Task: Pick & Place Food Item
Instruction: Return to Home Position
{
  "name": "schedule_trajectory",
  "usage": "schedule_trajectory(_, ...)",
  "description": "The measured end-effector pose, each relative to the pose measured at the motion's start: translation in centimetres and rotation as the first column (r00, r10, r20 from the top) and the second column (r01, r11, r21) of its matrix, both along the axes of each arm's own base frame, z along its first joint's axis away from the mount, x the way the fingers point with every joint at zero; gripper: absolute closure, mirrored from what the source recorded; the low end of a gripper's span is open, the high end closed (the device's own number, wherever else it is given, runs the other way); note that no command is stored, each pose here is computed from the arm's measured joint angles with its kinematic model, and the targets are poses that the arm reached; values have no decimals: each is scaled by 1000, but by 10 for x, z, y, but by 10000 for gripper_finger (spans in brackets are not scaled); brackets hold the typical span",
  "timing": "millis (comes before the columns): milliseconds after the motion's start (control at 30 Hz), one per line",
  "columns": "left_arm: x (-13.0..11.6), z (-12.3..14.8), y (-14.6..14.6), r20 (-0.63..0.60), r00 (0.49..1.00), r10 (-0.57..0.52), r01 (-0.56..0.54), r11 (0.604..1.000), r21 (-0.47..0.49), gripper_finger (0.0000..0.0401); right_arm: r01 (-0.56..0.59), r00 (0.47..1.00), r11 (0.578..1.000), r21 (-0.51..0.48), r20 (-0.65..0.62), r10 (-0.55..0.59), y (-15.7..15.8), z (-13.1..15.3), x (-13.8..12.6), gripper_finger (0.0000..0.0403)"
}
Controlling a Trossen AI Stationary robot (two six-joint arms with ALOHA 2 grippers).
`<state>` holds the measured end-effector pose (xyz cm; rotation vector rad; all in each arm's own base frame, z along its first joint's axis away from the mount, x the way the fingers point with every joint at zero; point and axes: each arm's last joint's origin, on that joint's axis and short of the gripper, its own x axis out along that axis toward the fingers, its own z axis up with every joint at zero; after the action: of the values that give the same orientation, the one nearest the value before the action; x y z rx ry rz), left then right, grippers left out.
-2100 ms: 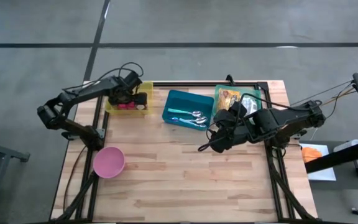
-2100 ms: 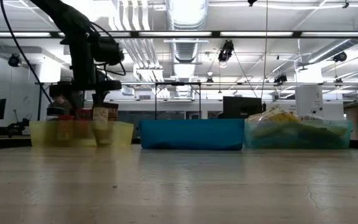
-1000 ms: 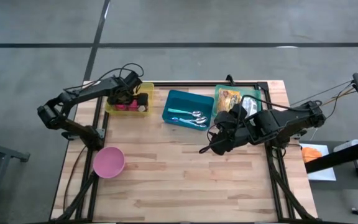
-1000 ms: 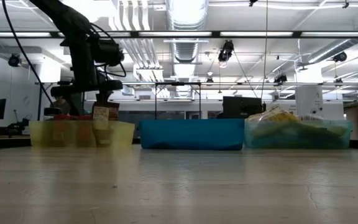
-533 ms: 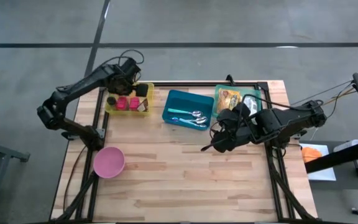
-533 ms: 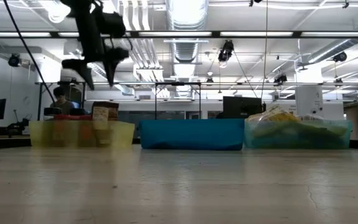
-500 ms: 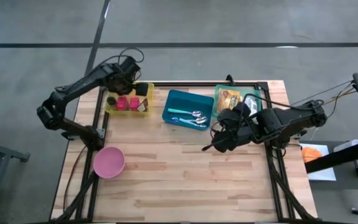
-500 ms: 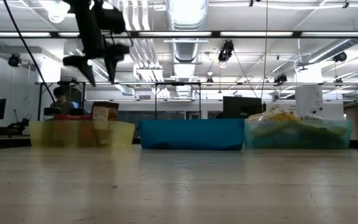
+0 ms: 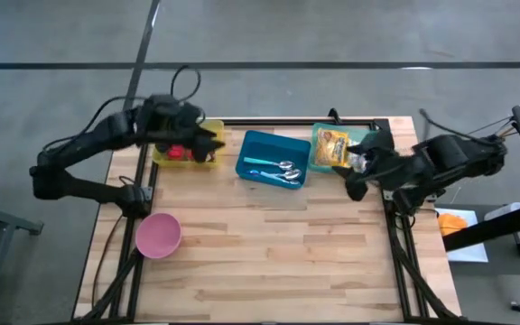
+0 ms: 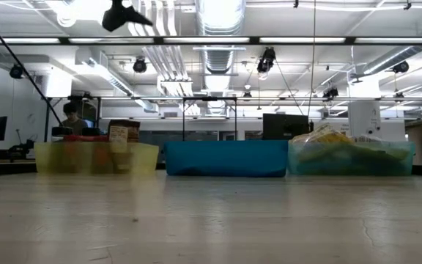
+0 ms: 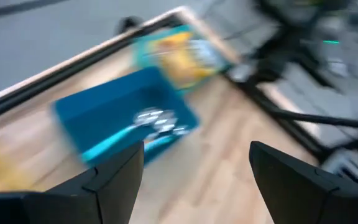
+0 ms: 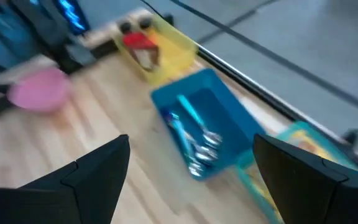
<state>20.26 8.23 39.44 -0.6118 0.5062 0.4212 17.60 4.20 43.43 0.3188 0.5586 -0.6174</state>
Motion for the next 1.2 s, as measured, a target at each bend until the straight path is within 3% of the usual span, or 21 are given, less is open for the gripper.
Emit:
schedule_trajectory(100,1,-3,-26,80,987,-136,131,989,67,105,-56,991,997,45,127,50,-4,-6,-14,68)
schedule_trajectory(200,1,-11,-49,117,955,-273,256,956,144,105,-181,951,982,61,266,159,-3,-17,-17,68)
schedule_trajectory(367,-7,-22,-78,192,893,-407,370,907,198,105,-280,886,959,39,396,243,-4,-47,-25,68)
schedule_trajectory(567,-27,-33,-81,216,917,-336,298,935,190,105,-311,838,945,102,498,222,-8,-79,-41,68)
schedule_trajectory(667,-35,-34,-80,237,931,-277,240,955,174,105,-312,819,942,125,539,200,-12,-82,-51,68)
schedule_trajectory(833,-40,-37,-80,248,932,-265,231,960,155,105,-309,788,921,237,606,108,-16,-81,-64,68)
schedule_trajectory(933,-39,-40,-80,227,938,-261,234,962,141,105,-310,809,933,180,566,160,-18,-85,-70,68)
schedule_trajectory(1033,-38,-43,-80,196,946,-257,237,964,122,105,-289,801,921,263,593,82,-20,-85,-73,68)
schedule_trajectory(1133,-39,-48,-81,171,956,-239,233,971,59,105,-332,802,935,125,560,210,-18,-92,-69,68)
schedule_trajectory(1200,-40,-50,-82,181,943,-281,265,958,105,105,-416,750,908,52,585,310,-13,-96,-63,68)
